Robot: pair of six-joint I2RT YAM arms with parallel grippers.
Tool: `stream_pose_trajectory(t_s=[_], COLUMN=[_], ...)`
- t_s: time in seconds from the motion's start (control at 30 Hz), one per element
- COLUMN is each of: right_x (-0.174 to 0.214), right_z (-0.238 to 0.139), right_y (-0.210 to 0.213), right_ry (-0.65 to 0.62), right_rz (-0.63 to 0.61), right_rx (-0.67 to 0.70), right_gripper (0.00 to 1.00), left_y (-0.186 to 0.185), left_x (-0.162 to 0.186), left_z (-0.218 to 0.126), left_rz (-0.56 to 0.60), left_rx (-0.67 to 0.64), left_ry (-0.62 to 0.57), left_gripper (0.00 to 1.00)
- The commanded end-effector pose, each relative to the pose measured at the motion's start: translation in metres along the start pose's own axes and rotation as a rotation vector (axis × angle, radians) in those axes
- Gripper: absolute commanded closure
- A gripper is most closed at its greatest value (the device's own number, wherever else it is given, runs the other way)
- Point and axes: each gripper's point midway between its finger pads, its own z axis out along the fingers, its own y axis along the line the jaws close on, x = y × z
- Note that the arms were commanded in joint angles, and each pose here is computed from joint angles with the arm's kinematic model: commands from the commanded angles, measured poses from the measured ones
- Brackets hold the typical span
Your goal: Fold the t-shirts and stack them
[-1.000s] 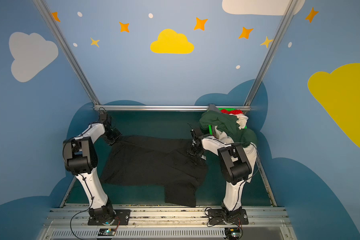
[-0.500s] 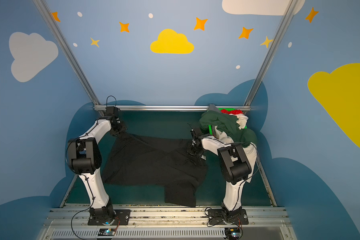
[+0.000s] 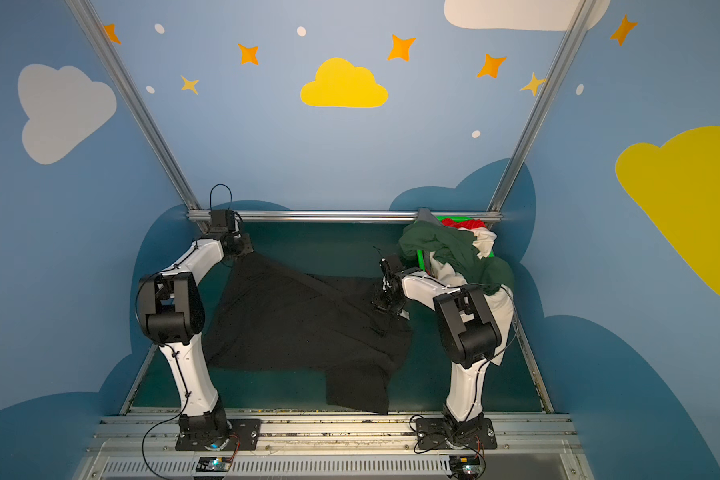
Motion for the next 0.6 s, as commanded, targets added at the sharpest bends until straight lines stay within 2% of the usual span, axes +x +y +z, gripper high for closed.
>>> stream_pose_trajectory(t_s=[0.0, 0.3, 0.57], right_x=[0.016, 0.018, 0.02], right_z=[0.016, 0.018, 0.019], right_y=[-0.009, -0.009, -0.009], right_ry=[0.067, 0.079, 0.087], right_rz=[0.01, 0.004, -0.002], right_rx=[0.04, 0.044, 0.055], right_gripper=[0.7, 0.7, 0.7], left_y=[-0.005, 0.01, 0.026], left_x=[-0.009, 0.021, 0.03], left_z=[0.002, 0.001, -0.016], left_rz=[0.036, 0.052, 0.022], left_rx=[0.026, -0.025, -0.091], left_ry=[-0.024, -0.051, -0.106], left_gripper=[0.96, 0.96, 0.96])
